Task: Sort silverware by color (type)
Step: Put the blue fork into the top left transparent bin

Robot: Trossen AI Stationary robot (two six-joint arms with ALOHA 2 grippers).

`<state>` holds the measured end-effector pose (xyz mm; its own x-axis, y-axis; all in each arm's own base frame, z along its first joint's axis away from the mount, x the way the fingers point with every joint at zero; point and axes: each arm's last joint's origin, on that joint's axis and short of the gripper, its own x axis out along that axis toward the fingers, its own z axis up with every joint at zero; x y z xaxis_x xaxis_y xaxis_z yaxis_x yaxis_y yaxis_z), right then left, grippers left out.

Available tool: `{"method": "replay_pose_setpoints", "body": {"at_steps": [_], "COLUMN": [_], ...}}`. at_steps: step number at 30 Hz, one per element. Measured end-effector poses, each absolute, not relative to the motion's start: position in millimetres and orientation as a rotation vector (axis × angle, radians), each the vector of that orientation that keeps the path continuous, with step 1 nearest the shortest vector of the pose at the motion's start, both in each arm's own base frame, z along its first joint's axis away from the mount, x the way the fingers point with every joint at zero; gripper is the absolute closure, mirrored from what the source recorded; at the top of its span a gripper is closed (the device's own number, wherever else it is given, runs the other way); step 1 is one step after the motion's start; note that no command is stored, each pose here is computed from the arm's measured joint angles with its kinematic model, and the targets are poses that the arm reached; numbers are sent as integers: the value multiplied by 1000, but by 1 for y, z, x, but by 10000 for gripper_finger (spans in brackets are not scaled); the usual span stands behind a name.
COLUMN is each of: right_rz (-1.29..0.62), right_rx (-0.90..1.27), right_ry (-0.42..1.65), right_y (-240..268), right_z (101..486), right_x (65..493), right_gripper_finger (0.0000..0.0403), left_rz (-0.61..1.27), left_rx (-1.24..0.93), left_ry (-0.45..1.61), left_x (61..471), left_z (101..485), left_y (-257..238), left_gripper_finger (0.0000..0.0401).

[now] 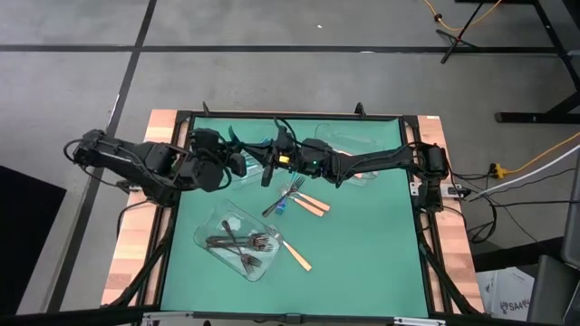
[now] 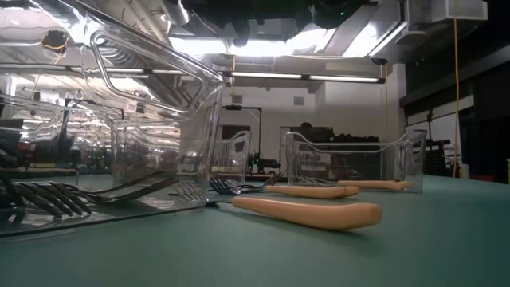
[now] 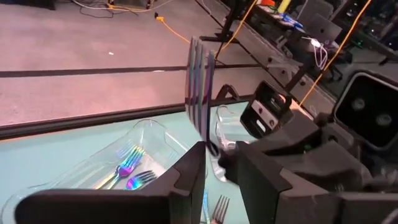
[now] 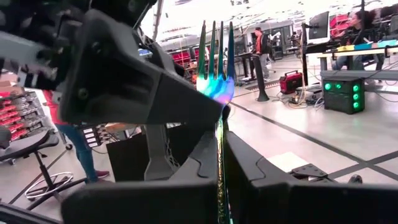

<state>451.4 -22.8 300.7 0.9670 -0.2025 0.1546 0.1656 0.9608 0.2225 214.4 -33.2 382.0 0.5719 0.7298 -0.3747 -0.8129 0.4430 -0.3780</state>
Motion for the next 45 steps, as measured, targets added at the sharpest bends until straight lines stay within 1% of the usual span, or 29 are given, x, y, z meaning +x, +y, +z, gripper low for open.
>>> {"method": "replay_pose_setpoints", "body": {"at_steps": [12,24,34,37,39,45], "right_rz": [-189,-185,-187,-189,-191,-193], "right_rx": [184,182,183,187,189,185], "right_ry": [-174,-167,-162,-162,-162,-142], "right_y": [-23,-22,-23,-23,-23,-23], "right_z": [301,299,298,298,298,297], "right_x": [452,452,452,452,452,452], "right_gripper_finger": [403,403,401,391,377,316], "left_rz": [984,974,966,968,986,974], "left_rx": [-561,-561,-508,-494,-446,-417], "left_ry": [151,153,183,189,206,222], "left_x": [216,217,217,216,215,215], "left_z": [383,384,384,384,383,383], "left_y": [-27,-27,-27,-27,-26,-26], "left_gripper_finger": [323,393,399,399,400,400]}}
